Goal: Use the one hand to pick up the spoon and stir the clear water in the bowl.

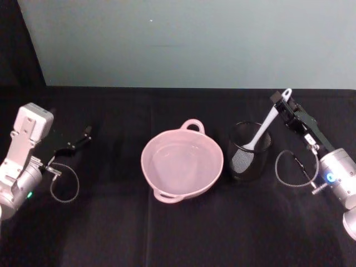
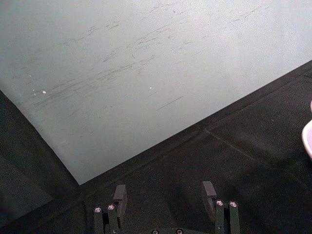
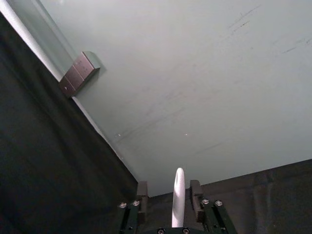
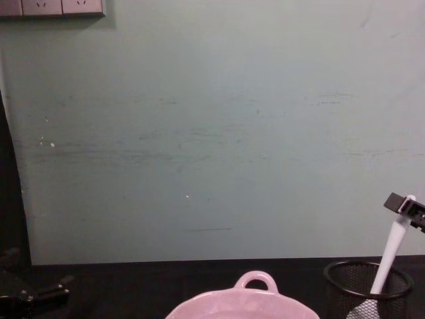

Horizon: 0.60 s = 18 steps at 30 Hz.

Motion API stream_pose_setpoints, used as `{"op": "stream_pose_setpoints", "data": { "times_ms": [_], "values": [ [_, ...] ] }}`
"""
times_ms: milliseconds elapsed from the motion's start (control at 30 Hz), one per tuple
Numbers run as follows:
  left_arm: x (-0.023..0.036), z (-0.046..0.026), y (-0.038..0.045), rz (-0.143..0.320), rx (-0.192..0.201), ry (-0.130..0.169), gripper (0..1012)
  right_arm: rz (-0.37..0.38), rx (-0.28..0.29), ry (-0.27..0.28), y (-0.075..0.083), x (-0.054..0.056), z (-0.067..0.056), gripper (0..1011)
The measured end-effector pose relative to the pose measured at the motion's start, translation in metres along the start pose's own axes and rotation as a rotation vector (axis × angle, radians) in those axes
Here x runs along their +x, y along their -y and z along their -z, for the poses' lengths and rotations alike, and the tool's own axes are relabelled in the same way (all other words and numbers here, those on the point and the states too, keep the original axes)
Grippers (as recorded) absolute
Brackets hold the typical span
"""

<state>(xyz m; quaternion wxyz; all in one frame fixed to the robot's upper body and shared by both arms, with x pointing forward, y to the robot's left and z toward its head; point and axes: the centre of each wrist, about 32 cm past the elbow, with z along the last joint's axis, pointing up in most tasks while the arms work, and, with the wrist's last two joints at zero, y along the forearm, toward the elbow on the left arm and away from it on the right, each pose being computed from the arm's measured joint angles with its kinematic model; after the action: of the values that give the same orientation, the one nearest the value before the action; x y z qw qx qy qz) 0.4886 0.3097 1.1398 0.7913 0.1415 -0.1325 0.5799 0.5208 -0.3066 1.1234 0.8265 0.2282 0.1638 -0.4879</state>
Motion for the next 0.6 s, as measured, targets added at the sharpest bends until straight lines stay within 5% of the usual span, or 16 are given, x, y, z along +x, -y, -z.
{"op": "stream_pose_setpoints", "data": {
  "times_ms": [400,433,500,600],
  "values": [
    [0.0,0.0,0.0,0.0,0.0,0.0,1011,0.031,-0.063,0.071,0.02,-0.011,-0.012,887],
    [0.0,0.0,0.0,0.0,0.0,0.0,1011,0.038,-0.082,0.087,0.022,-0.013,-0.015,896],
    [0.0,0.0,0.0,0.0,0.0,0.0,1011,0.072,-0.191,0.203,0.036,-0.028,-0.04,994],
    [0.0,0.0,0.0,0.0,0.0,0.0,1011,0.085,-0.23,0.241,0.043,-0.032,-0.053,1002]
  ]
}}
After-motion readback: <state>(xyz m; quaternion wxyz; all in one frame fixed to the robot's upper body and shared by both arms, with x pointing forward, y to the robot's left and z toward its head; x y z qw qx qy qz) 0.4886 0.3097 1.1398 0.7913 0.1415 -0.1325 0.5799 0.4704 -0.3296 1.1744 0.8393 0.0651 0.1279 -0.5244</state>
